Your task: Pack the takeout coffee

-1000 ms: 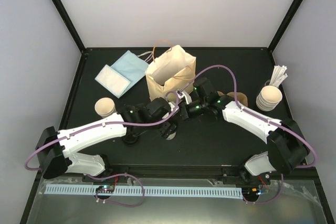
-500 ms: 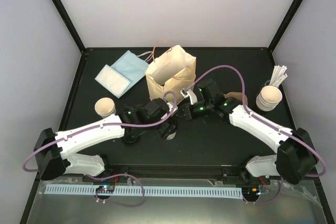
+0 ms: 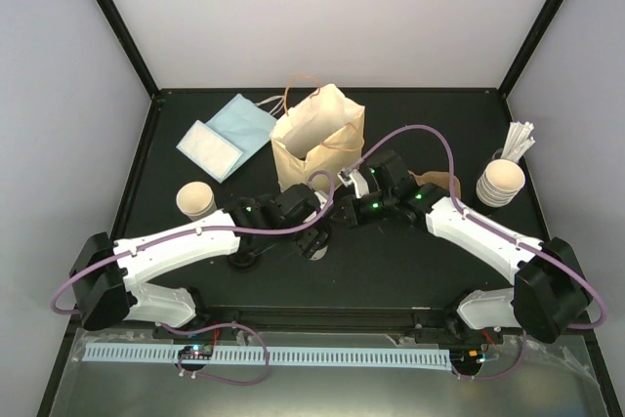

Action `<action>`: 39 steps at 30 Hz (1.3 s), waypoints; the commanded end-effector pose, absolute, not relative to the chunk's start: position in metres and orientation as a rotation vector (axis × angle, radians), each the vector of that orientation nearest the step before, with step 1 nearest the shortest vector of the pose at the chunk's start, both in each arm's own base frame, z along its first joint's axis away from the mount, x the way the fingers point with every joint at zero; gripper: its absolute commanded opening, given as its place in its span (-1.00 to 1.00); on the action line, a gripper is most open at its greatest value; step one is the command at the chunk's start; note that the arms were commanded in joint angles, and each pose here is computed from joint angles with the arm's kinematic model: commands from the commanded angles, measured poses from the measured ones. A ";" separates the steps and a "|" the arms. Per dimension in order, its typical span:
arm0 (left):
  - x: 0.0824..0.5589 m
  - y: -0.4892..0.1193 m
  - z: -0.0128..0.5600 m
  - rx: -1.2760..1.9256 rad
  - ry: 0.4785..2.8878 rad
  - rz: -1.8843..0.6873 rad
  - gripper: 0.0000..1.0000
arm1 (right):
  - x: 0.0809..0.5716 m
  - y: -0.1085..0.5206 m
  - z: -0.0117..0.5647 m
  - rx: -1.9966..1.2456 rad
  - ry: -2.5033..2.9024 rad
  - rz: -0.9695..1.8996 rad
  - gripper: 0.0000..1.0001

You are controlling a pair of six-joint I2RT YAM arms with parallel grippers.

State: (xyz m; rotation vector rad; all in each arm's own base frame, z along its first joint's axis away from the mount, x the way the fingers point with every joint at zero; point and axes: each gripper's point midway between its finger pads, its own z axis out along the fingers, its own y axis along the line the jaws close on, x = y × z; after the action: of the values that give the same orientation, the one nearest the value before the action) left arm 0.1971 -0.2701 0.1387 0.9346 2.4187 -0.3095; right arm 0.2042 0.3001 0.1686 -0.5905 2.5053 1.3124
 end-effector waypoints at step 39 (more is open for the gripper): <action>0.186 -0.269 0.117 0.953 2.480 -0.345 0.48 | 0.197 0.296 0.150 -0.584 2.529 1.342 -0.97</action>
State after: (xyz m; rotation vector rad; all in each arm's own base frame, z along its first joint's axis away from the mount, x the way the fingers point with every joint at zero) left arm 0.1967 -0.2725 0.1296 0.9190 2.4386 -0.3209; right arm 0.2016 0.2936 0.1494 -0.5569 2.5512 1.2907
